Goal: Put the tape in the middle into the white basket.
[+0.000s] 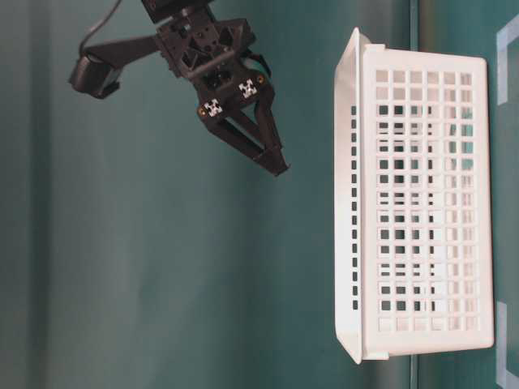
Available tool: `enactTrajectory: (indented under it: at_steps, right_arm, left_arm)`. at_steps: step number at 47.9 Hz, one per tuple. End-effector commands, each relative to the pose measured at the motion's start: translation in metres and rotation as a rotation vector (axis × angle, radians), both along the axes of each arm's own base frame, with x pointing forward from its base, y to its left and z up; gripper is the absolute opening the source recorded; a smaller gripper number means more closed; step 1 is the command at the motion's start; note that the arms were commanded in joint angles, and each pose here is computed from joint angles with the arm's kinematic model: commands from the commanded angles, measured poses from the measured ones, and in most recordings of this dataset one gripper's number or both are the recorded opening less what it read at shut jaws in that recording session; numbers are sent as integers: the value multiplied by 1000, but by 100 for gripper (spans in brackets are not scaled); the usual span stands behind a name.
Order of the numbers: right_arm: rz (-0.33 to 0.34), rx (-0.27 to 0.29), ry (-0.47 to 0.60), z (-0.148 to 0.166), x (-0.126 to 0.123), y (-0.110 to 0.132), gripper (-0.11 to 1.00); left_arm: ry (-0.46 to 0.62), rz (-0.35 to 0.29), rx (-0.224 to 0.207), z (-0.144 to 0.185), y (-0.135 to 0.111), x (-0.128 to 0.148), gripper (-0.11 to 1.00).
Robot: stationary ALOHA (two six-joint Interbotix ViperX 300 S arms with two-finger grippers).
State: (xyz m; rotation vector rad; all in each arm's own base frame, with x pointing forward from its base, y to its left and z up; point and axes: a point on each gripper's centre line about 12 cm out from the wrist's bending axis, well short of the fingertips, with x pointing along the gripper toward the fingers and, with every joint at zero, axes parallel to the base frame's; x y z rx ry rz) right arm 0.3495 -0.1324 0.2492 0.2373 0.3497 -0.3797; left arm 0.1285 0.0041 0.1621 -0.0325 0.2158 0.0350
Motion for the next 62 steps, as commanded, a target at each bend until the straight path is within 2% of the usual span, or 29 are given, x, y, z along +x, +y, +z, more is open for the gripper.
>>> enactTrajectory:
  at_steps: [1,14,27,45,53,62]
  right_arm:
    - [43,-18,-55,15,1,16,97]
    - [193,-36,-129,13,-4,68,97]
    - [293,-26,-102,-2,-9,103,97]
    - [337,-31,-78,-10,-18,117,97]
    - [351,-55,-93,-5,-30,118,97]
    - [351,-59,-110,-3,-48,119,97]
  left_arm:
    - [-14,5,1,5,1,2,-11]
    - [-14,5,1,5,1,2,-11]
    - [-14,5,1,5,1,2,-11]
    - [-14,3,1,5,0,2,-11]
    - [-14,5,-1,5,1,2,-11]
    - [-14,4,-1,5,0,2,-11]
